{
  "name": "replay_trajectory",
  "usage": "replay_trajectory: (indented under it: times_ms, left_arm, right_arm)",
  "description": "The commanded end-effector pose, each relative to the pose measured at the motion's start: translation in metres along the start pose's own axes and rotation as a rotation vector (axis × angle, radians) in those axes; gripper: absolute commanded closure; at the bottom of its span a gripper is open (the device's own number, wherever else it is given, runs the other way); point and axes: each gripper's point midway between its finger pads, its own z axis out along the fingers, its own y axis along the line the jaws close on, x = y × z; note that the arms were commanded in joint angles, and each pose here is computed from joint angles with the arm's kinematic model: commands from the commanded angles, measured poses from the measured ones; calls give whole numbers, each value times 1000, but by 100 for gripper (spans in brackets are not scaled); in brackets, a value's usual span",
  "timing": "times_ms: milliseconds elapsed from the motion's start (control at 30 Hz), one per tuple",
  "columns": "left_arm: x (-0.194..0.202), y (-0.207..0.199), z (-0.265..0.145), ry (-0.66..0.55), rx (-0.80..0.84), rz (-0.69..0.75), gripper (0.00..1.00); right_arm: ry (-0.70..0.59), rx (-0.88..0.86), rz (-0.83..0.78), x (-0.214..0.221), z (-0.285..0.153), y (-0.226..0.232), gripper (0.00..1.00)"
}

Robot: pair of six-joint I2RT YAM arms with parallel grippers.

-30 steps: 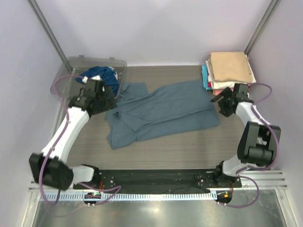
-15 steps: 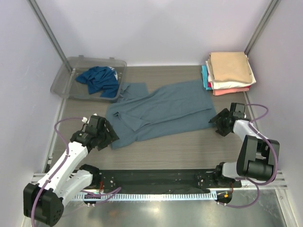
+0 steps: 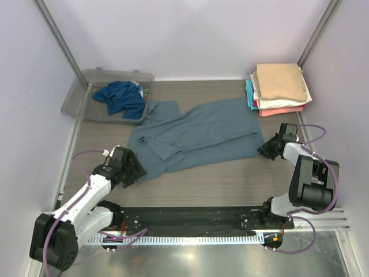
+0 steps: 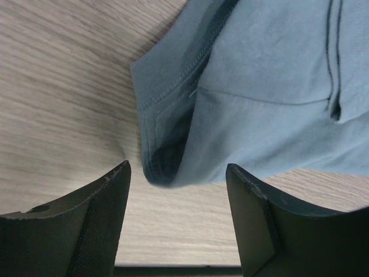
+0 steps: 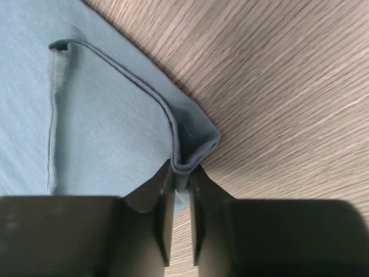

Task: Fold and stack the t-shirts
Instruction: Fold the tshirt

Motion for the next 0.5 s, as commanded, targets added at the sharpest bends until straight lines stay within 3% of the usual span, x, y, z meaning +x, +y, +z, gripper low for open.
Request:
replay_trajectory:
  times_ms: [0, 100, 200, 233, 267, 333, 467]
  left_arm:
    - [-12, -13, 11, -55, 47, -12, 36]
    - [-11, -16, 20, -55, 61, -17, 46]
    - [-9, -18, 27, -47, 66, -12, 63]
    - [-9, -17, 29, -40, 58, -11, 70]
    - [-11, -20, 28, -42, 64, -8, 89]
    - [-20, -34, 18, -57, 99, 2, 100]
    - [-48, -38, -27, -133, 55, 52, 100]
  right_arm:
    - [-15, 12, -10, -6, 3, 0, 81]
    - [-11, 9, -14, -5, 4, -1, 89]
    - [-4, 3, -14, -2, 3, -1, 99]
    - [-3, 0, -14, -2, 2, 0, 99]
    - [1, -7, -13, -1, 1, 1, 99]
    - [-1, -20, 0, -3, -5, 3, 99]
    - [-29, -63, 12, -12, -32, 15, 99]
